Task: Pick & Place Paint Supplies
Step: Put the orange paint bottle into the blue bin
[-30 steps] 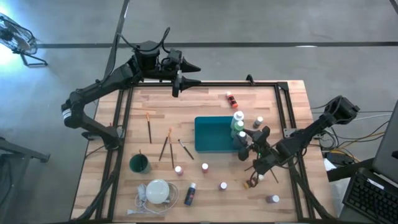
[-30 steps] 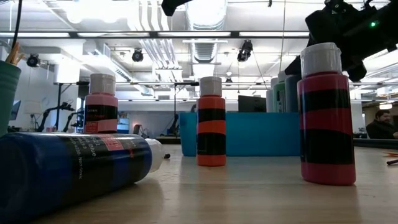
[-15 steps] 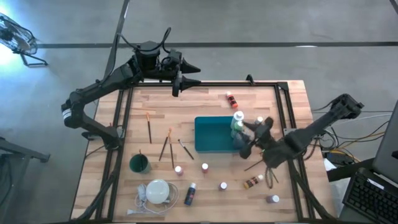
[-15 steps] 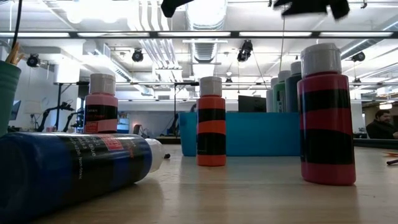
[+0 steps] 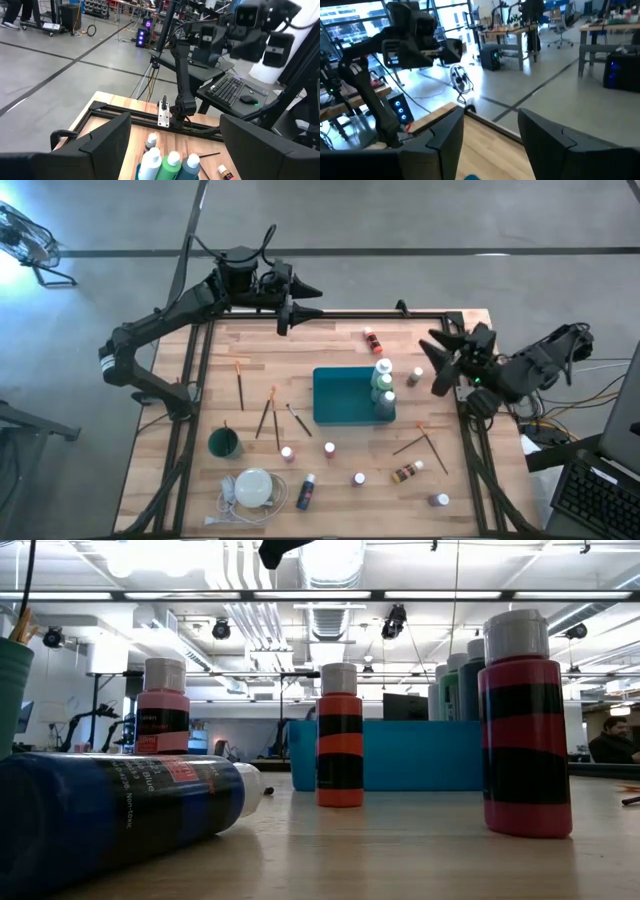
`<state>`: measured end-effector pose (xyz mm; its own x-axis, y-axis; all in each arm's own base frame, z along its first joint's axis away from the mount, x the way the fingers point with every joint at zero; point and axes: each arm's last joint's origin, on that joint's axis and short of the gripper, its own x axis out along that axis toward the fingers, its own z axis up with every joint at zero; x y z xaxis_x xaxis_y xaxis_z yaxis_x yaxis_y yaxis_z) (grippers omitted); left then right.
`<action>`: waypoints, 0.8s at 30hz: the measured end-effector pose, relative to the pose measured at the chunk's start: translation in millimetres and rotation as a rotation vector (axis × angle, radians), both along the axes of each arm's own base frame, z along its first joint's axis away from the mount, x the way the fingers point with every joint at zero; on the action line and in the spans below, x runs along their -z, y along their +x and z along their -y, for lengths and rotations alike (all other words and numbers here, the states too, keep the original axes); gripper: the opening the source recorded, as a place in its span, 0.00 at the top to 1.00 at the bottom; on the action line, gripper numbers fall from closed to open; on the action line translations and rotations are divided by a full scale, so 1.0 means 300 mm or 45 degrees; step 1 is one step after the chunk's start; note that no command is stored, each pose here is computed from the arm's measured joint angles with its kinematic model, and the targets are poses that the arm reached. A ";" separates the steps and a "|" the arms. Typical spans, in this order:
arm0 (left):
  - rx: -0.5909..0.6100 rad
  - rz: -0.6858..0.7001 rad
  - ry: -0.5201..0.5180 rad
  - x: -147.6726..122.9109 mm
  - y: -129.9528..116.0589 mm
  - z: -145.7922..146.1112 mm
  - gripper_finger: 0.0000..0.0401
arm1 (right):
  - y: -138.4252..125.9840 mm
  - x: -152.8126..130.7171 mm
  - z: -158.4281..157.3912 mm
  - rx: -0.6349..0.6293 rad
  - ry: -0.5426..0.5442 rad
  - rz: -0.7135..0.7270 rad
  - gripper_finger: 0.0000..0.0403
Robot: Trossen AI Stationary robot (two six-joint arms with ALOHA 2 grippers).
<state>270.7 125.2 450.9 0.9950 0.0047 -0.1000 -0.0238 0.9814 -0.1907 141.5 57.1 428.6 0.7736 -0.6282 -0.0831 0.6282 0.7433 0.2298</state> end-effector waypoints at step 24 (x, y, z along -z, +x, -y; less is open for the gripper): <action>-0.001 0.000 -0.001 0.000 0.000 0.000 0.23 | -0.015 -0.064 0.104 0.114 0.115 0.114 0.60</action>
<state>270.7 125.3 450.9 0.9950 0.0051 -0.0996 -0.0241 0.9813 -0.1912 137.0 25.9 447.8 0.7215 -0.6882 -0.0756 0.6653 0.6588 0.3512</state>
